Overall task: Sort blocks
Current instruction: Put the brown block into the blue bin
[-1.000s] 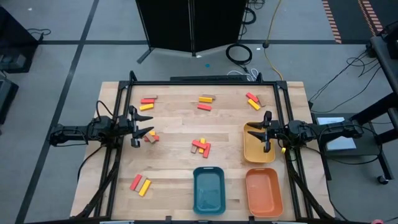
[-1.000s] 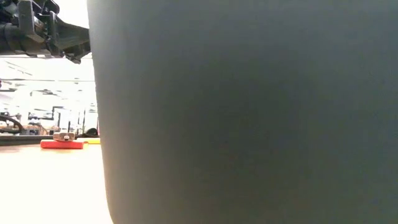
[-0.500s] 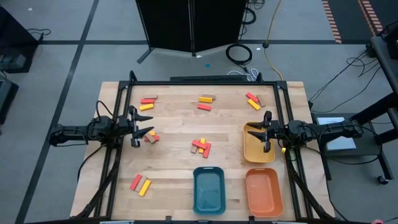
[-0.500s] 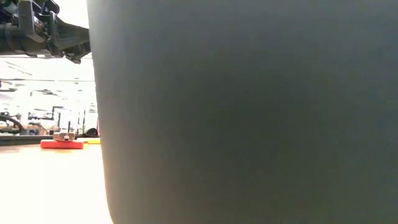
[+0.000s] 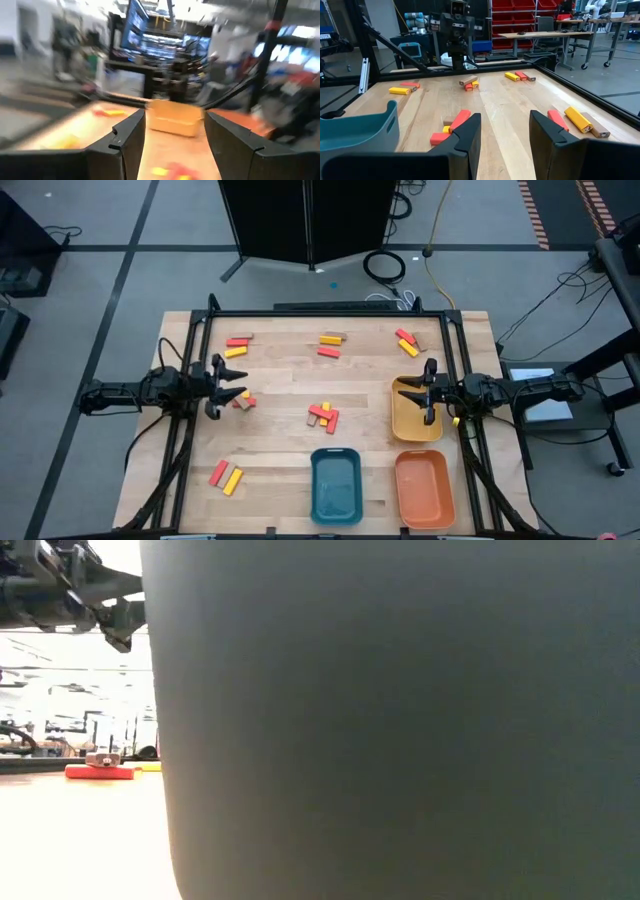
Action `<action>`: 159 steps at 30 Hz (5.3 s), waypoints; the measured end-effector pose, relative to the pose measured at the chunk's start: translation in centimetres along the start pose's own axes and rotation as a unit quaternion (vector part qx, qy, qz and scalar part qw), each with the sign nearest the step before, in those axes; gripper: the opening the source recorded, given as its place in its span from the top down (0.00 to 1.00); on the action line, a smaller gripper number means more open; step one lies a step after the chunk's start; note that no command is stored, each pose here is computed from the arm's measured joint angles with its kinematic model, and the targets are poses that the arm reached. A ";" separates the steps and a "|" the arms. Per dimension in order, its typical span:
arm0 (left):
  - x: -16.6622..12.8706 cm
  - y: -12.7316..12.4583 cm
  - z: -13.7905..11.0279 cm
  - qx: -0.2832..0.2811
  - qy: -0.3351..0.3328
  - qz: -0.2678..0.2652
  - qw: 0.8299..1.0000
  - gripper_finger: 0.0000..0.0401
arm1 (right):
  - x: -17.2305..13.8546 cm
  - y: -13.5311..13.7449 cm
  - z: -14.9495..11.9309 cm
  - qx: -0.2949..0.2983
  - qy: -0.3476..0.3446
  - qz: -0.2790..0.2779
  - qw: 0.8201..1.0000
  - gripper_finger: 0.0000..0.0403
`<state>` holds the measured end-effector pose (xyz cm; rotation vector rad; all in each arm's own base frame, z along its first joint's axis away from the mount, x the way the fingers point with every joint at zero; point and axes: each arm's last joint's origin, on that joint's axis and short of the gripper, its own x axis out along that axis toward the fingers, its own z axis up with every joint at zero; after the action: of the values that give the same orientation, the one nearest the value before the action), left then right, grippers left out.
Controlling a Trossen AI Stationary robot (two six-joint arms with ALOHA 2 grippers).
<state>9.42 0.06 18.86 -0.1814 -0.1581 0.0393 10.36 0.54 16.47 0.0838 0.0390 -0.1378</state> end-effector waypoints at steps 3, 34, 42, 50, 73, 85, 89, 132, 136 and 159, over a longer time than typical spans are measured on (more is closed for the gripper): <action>0.0 0.0 0.1 -0.055 -0.003 -0.006 0.998 0.50 | 0.0 0.0 0.4 0.037 -0.024 0.004 0.999 0.77; 1.7 -0.7 3.1 -0.043 0.041 0.002 0.998 0.50 | 0.4 -0.4 5.8 -0.022 -0.148 -0.122 0.981 0.77; 5.3 -1.8 7.5 -0.013 0.168 0.026 0.985 0.50 | 4.6 0.7 10.7 -0.064 -0.044 -0.131 0.988 0.77; 9.6 -3.9 8.5 -0.025 0.279 0.008 0.960 0.50 | 10.6 2.7 11.6 -0.098 0.066 -0.038 0.992 0.77; 13.7 -6.3 4.7 -0.020 0.392 0.036 0.919 0.50 | 17.4 5.5 11.2 -0.166 0.185 -0.008 0.968 0.46; 13.8 -6.2 4.4 0.032 0.400 0.026 0.915 0.50 | 17.6 5.8 11.5 -0.153 0.166 0.039 0.973 0.45; 13.7 -6.3 4.5 0.013 0.407 0.013 0.913 0.50 | 17.5 5.8 11.3 -0.129 0.178 0.037 0.975 0.44; 8.9 0.3 -2.8 0.266 0.746 -0.023 0.610 0.50 | 19.0 5.1 9.4 -0.110 0.208 0.015 0.972 0.44; 9.0 0.3 -3.3 0.265 0.752 -0.027 0.604 0.50 | 19.0 5.1 9.4 -0.108 0.207 0.014 0.972 0.44; 9.8 0.6 -5.7 0.262 0.776 -0.076 0.569 0.72 | 19.0 5.1 9.5 -0.093 0.206 0.011 0.974 0.44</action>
<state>20.01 0.14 14.69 0.4522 1.6419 -0.2587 30.18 2.20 25.46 -0.0758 0.4648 -0.0918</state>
